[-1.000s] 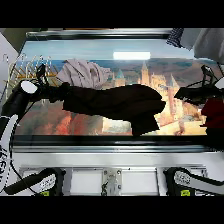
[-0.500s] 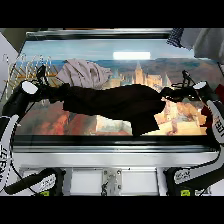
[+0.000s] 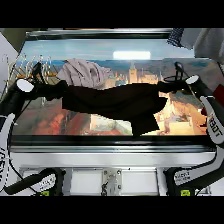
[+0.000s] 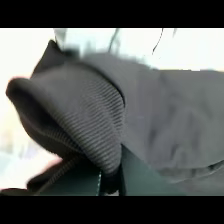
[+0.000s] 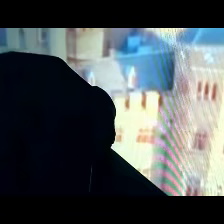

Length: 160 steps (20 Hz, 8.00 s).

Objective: Fold the clothes and pants, and hang the long-sleeved shirts on hangers.

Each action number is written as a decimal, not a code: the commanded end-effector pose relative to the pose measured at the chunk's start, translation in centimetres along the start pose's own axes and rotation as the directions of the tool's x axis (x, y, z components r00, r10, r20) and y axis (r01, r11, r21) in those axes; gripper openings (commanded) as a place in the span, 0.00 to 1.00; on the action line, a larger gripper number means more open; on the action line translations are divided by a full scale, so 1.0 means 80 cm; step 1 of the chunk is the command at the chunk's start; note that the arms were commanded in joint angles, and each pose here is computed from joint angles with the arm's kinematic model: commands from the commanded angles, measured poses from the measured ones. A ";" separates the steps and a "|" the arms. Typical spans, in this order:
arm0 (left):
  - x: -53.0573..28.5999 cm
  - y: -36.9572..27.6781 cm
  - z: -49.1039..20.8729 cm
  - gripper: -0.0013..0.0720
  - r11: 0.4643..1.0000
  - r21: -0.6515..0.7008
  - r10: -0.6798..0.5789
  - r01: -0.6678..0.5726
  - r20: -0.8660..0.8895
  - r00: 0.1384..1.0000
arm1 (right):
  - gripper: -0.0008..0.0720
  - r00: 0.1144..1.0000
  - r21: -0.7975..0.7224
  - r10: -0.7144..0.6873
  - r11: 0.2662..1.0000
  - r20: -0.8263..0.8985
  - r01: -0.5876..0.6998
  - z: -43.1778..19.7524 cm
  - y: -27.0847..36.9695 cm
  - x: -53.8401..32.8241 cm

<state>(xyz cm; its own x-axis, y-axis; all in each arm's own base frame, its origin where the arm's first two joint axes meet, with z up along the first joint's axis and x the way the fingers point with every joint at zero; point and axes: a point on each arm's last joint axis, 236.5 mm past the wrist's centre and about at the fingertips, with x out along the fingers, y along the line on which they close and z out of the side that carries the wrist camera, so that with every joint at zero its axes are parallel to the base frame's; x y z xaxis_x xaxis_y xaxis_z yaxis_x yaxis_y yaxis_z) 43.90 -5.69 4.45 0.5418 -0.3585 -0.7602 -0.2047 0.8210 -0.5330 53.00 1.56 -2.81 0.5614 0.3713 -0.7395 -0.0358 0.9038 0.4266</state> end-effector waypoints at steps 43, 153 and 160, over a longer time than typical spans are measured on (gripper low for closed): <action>0.157 -0.164 -0.332 0.93 0.993 -0.034 -0.115 0.114 -0.493 0.862 | 0.04 0.933 0.014 -0.356 0.934 -0.047 0.357 -0.027 -0.010 -0.230; 0.117 -0.191 -0.190 0.93 0.905 0.401 -0.029 0.142 -0.275 0.961 | 0.79 0.917 -0.496 -0.346 0.843 -0.200 0.210 -0.180 0.090 -0.076; 0.158 -0.208 -0.275 0.93 0.915 0.376 -0.008 0.148 -0.350 0.937 | 0.69 0.892 -0.503 -0.421 0.813 -0.163 0.292 -0.186 0.063 -0.003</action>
<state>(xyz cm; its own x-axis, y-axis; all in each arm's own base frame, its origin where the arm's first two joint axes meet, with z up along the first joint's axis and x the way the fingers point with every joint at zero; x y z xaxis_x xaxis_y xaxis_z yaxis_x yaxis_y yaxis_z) 37.37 -32.39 -2.62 0.2495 -0.5052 -0.8262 0.2308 0.8596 -0.4559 39.18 9.47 -6.58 0.3551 0.0300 -0.9344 -0.2908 0.9534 -0.0799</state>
